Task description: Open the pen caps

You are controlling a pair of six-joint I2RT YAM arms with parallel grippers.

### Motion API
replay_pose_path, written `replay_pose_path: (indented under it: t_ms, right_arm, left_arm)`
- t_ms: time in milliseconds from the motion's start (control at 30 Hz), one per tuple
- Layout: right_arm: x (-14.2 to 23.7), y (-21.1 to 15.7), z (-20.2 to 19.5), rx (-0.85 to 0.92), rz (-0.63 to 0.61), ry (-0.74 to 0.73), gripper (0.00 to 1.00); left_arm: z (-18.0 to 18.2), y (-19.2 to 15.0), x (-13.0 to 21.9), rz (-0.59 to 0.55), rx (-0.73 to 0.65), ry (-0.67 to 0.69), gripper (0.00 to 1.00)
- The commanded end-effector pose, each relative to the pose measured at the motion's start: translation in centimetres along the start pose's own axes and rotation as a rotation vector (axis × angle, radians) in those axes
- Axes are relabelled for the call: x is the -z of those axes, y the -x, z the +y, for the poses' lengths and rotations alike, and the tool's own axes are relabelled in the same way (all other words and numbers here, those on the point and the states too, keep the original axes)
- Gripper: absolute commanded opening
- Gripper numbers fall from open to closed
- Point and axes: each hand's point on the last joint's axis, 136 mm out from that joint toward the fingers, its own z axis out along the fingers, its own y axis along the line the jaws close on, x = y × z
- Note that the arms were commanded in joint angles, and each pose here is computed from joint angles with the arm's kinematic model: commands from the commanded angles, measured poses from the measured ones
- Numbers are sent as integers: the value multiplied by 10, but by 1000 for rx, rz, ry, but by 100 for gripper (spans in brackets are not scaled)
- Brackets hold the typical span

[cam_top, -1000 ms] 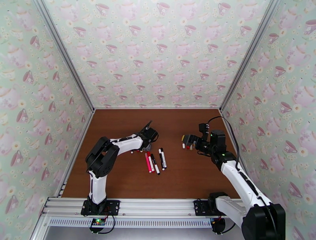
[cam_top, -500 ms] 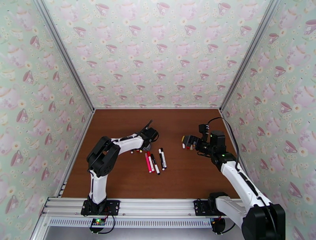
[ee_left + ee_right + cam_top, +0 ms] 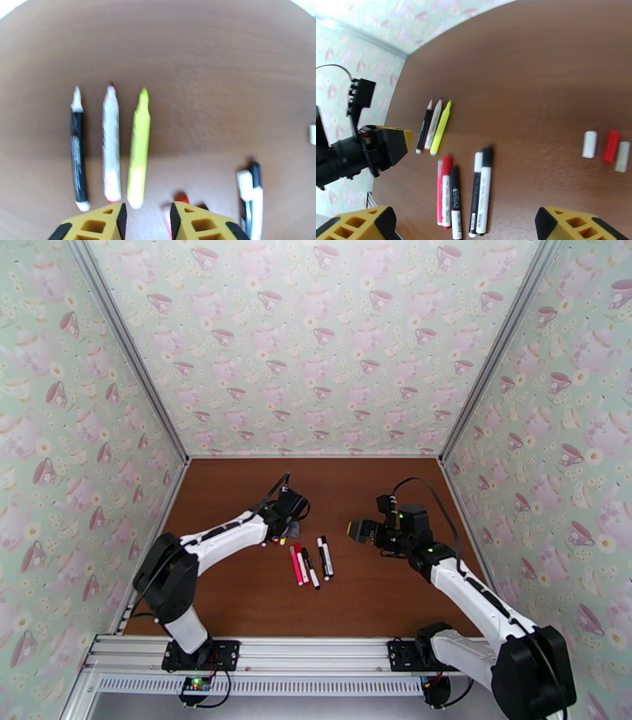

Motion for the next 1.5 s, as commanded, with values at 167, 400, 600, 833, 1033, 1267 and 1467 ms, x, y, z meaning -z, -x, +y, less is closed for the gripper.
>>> replay_pose_path:
  t_ms: [167, 400, 600, 833, 1033, 1267, 1467]
  right_arm:
    - [-18, -15, 14, 38, 45, 16, 100]
    - [-25, -25, 14, 42, 66, 8, 100]
    - [-22, -27, 13, 44, 58, 9, 100]
    - [-25, -26, 12, 41, 59, 7, 100]
    - [-25, -26, 12, 40, 58, 6, 100]
    - [-25, -25, 12, 40, 58, 4, 100]
    - [-25, -25, 11, 34, 56, 0, 100]
  left_arm:
    - [-18, -56, 6, 163, 144, -132, 38]
    - [-27, -77, -3, 229, 179, -154, 37]
    - [-27, -83, -15, 240, 184, -135, 34]
    - [-28, -92, -24, 256, 188, -126, 30]
    - [-22, -98, -31, 271, 175, -92, 27]
    - [-24, -101, -36, 283, 166, -99, 26]
    - [-13, -112, -43, 312, 127, -36, 26]
